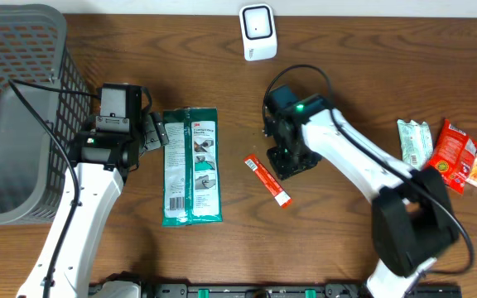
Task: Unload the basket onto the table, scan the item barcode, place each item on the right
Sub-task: 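Grasp the red stick packet with the right gripper, then drag the red stick packet right and down with the right gripper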
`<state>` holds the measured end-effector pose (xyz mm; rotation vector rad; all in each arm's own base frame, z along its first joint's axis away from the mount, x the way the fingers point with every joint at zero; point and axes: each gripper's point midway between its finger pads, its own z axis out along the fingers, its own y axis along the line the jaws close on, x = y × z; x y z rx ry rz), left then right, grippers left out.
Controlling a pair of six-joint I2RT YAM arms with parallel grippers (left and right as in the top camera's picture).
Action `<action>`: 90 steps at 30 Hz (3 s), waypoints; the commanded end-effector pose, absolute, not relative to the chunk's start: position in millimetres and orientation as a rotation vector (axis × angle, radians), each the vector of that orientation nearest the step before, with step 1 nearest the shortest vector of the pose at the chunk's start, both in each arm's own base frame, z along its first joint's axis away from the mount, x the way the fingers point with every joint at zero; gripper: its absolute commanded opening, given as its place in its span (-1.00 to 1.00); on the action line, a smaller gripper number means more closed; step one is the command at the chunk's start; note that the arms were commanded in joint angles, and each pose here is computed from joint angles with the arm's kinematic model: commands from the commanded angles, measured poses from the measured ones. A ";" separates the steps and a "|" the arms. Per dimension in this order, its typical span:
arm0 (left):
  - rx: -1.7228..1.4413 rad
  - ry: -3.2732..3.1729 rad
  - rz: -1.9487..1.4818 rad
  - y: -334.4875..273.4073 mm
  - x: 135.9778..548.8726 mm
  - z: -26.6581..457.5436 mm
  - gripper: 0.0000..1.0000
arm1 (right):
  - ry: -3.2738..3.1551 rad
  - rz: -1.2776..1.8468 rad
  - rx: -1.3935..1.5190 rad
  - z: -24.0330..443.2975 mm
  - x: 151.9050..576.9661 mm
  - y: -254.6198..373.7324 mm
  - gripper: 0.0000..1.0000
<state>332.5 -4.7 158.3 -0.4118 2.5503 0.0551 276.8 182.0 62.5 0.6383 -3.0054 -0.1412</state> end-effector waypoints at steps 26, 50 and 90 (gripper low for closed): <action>-0.422 2.530 0.071 -1.4 336.3 164.6 0.73 | -3.029 0.033 1.026 8.8 242.0 209.1 -0.37; -0.422 2.530 0.072 -1.3 336.3 164.6 0.73 | -3.045 0.046 0.988 -1.8 238.4 204.5 -0.39; -0.422 2.530 0.072 -1.3 336.3 164.6 0.73 | -3.094 -0.005 0.871 0.0 231.0 196.3 -0.70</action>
